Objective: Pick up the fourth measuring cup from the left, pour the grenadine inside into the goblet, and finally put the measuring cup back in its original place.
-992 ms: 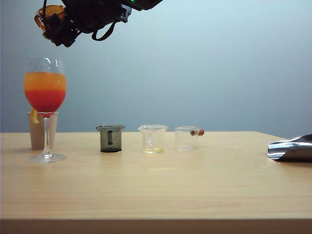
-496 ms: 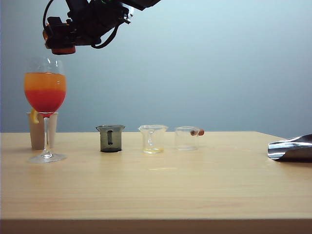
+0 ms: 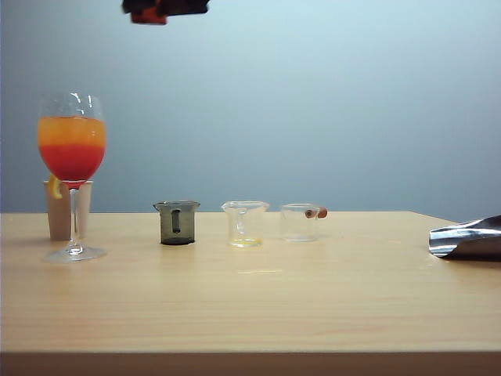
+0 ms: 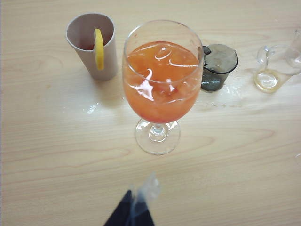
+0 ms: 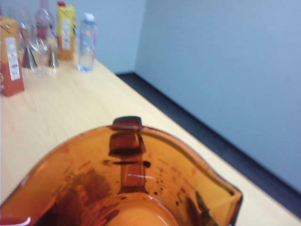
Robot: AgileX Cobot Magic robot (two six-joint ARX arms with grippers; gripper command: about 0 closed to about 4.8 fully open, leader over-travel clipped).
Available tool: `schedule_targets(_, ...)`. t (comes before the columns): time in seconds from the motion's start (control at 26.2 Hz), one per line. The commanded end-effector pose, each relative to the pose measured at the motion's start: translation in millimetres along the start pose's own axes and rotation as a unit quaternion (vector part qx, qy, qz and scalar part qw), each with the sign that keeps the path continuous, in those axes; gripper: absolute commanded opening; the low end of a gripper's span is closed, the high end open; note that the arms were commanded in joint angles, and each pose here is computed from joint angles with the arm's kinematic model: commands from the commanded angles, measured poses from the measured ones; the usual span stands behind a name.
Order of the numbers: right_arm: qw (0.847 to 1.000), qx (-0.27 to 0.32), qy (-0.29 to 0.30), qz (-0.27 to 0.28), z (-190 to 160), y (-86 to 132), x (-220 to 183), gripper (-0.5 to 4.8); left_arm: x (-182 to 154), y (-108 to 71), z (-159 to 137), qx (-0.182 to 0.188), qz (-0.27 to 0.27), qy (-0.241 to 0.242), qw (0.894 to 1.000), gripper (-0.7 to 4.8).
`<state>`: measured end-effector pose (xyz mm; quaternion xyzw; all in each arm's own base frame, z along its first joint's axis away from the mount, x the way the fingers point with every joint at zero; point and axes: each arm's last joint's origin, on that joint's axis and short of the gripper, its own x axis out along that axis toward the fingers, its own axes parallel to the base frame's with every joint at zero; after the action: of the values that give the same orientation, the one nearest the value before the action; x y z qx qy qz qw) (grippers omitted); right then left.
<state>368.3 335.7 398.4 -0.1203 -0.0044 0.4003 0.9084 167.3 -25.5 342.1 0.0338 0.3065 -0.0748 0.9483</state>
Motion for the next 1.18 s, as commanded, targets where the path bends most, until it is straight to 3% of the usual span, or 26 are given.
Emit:
schedule_targets(0.04,0.998,0.041,0.038,-0.013,6.6,-15.5,-17.7,1.48,-1.6,0.3,1.6,-0.002,0.0,-0.007,1.0,-0.03)
schedule_targets(0.34,0.996,0.05,0.069,-0.01,18.9,-42.3,-57.1,1.28,-1.6,0.3,1.6,-0.002,0.0,-0.008,1.0,-0.02)
schedule_targets(0.61,0.993,0.062,0.098,-0.033,-2.6,-60.4,-102.9,1.11,-1.6,0.3,1.6,-0.002,0.0,-0.008,1.0,-0.02)
schedule_targets(0.95,0.983,0.116,0.091,-0.109,-69.2,-61.5,-153.2,1.11,-1.6,0.2,1.6,-0.002,0.0,-0.007,1.0,-0.02)
schedule_targets(1.18,0.962,0.166,0.083,-0.201,-140.8,-40.2,-181.6,1.12,-1.6,0.3,1.6,-0.002,0.0,-0.008,1.0,-0.02)
